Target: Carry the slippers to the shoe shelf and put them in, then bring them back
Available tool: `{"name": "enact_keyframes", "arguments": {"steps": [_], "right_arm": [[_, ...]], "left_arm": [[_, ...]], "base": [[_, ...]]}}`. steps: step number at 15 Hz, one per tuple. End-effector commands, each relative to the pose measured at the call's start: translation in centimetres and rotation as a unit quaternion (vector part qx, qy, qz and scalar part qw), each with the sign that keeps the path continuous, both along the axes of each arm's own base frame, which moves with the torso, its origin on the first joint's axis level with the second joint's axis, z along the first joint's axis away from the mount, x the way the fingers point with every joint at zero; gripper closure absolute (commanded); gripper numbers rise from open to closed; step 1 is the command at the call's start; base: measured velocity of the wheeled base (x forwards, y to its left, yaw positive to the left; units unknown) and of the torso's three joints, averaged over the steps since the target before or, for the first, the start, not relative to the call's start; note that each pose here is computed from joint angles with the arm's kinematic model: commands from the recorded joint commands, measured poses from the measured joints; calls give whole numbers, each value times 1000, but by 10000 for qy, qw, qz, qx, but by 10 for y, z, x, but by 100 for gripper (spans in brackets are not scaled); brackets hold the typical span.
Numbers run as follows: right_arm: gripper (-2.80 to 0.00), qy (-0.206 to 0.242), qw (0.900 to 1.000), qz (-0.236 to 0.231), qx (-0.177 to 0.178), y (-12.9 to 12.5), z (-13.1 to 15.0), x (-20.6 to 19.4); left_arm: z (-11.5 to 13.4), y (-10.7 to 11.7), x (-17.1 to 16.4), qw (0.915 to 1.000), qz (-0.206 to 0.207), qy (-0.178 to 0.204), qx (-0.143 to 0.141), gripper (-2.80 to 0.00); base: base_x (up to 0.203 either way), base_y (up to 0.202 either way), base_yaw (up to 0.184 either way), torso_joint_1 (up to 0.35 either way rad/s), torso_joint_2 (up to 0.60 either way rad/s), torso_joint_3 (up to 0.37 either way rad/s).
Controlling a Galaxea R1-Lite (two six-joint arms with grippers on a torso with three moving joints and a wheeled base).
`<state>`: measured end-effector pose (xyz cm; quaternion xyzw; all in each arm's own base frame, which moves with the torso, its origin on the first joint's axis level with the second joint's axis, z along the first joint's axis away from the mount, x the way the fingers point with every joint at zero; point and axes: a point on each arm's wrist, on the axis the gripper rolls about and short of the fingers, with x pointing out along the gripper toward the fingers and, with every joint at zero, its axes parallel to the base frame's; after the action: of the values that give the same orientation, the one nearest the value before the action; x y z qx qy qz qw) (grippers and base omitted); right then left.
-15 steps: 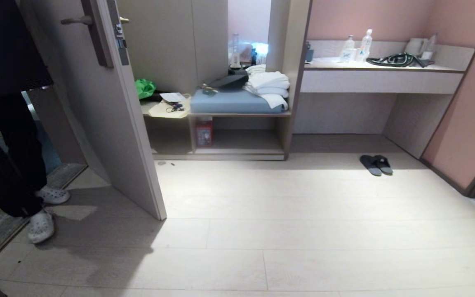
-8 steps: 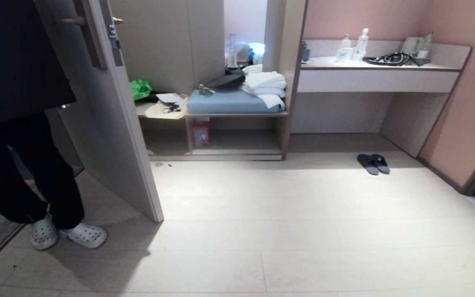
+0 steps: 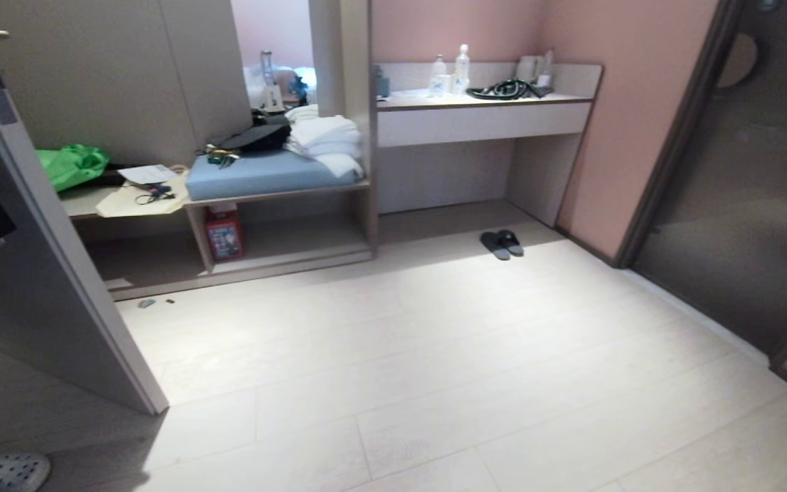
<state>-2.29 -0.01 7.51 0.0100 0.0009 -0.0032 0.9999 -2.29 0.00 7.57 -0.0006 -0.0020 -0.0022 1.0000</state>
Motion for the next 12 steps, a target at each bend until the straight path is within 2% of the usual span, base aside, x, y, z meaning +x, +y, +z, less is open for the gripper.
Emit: {"name": "enact_keyframes", "arguments": {"steps": [1, 5, 12], "right_arm": [[0, 6, 10000, 1, -1, 0, 0, 0], [0, 6, 10000, 1, -8, 0, 0, 0], [0, 6, 10000, 1, -16, 0, 0, 0]], "left_arm": [[0, 0, 0, 10000, 6, 5, -1, 0], [0, 0, 0, 10000, 2, 5, -1, 0], [0, 0, 0, 10000, -1, 5, -1, 0]], "base": [[3, 11, -177, 2, 2, 0], [2, 7, -122, 0, 2, -1], [0, 0, 0, 0, 0, 0]]}}
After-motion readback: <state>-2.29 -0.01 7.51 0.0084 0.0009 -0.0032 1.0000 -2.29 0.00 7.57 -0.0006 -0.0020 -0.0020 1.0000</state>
